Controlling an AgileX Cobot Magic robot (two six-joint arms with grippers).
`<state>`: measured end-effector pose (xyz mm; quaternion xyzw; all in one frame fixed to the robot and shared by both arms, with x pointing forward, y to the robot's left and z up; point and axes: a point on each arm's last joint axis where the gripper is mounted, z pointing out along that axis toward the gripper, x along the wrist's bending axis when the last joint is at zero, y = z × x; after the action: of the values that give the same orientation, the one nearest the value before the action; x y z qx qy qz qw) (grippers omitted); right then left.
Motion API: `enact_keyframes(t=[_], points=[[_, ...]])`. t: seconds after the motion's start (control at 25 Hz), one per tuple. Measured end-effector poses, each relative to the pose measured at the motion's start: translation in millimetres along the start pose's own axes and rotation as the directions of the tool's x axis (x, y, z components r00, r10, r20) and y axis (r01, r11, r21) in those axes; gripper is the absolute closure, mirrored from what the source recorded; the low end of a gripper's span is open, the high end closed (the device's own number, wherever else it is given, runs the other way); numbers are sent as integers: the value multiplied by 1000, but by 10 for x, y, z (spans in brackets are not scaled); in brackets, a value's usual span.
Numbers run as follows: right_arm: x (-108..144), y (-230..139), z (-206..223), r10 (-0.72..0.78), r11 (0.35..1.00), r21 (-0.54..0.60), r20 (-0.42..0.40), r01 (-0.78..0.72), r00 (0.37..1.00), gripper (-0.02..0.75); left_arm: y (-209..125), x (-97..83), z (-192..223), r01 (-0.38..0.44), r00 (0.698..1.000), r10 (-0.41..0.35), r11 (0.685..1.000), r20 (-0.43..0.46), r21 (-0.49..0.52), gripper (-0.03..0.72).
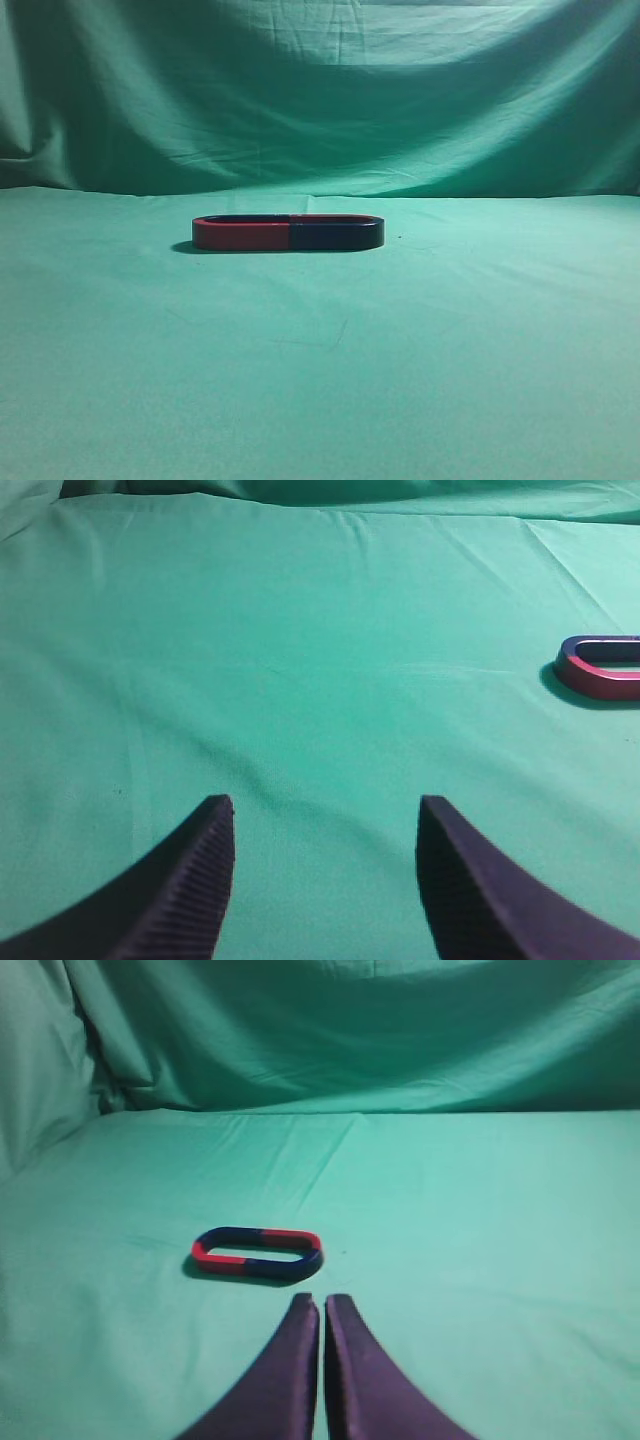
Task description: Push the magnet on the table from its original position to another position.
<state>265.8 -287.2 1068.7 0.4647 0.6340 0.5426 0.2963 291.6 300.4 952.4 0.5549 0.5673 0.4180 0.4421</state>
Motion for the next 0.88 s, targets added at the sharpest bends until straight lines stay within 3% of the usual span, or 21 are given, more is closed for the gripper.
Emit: enact_keyframes(t=[0.36,0.6,0.88], points=[[-149,-540,264,-89,992,-78,134,100,987,738,0,0,0,0,1000,0,1000,0,0,316],[-274,-948,428,-68,998,21,261,65,963,738,0,0,0,0,1000,0,1000,0,0,316],[-314,-1115,482,-63,997,57,291,48,955,738,0,0,0,0,1000,0,1000,0,0,316]])
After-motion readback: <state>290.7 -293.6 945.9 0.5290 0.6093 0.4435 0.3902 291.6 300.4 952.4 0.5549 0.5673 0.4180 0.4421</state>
